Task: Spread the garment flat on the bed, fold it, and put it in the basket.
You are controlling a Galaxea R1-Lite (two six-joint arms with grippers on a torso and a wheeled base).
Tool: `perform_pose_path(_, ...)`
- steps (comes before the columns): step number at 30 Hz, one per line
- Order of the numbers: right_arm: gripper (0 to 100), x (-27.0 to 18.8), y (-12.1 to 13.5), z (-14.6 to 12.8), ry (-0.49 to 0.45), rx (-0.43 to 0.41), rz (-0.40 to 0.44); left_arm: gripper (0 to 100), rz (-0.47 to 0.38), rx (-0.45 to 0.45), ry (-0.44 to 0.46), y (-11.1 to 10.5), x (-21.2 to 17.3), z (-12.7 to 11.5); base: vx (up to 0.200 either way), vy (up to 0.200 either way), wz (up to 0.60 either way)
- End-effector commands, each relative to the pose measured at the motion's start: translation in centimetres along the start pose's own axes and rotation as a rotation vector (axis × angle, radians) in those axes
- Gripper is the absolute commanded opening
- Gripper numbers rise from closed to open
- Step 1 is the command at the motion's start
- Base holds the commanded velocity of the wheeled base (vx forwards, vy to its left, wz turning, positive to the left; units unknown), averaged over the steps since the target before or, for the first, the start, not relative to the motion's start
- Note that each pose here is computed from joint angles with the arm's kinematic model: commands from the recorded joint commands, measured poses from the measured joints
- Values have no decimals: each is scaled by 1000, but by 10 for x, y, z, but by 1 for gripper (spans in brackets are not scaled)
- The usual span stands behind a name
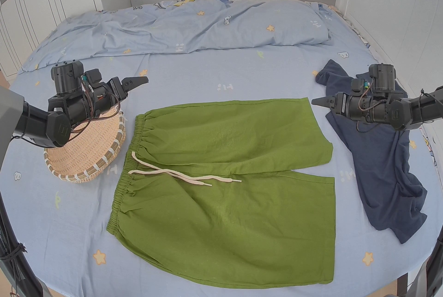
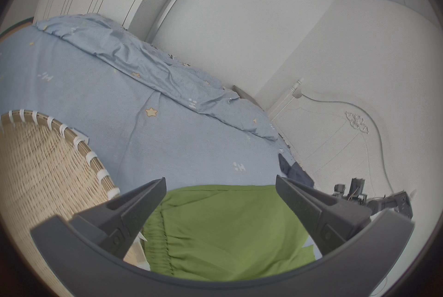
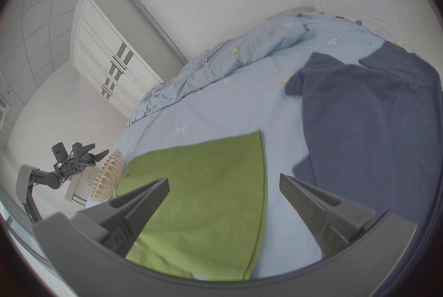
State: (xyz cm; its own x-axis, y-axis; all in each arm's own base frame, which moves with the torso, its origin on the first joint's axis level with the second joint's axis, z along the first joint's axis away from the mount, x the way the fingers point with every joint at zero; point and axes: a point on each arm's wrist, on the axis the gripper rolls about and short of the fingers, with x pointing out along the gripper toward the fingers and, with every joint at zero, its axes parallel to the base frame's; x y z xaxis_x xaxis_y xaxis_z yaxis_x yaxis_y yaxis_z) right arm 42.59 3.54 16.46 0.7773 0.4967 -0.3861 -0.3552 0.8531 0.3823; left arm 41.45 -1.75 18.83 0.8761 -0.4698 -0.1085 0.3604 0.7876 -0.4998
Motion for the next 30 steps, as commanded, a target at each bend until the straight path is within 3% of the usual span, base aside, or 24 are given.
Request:
perform_pose_path(1, 100, -67, 27, -27, 47, 49, -8, 100, -18, -119, 37, -37, -52, -9, 0, 0, 0)
perform_pose_path(11, 100, -130, 47, -99, 190, 136, -22, 100, 137, -345, 256, -30, -135, -96, 0, 0, 0)
perform_pose_path(15, 100, -158, 56, -130, 239, 167, 6, 100, 176, -396, 336, -30, -163, -127, 0, 0, 0)
perform_pose_path(19, 100, -178, 63, -158, 291, 203, 50, 100, 157, -444, 409, -31, -188, -152, 0, 0, 0)
perform_pose_path(22, 100, -184, 69, -171, 323, 199, 73, 100, 103, -456, 396, -30, -203, -155, 0, 0, 0)
perform_pose_path(25, 100, -184, 74, -176, 346, 187, 92, 100, 59, -456, 370, -33, -214, -154, 0, 0, 0)
perform_pose_path(30, 100, -191, 84, -180, 343, 158, 133, 100, 68, -466, 410, -36, -231, -172, 0, 0, 0)
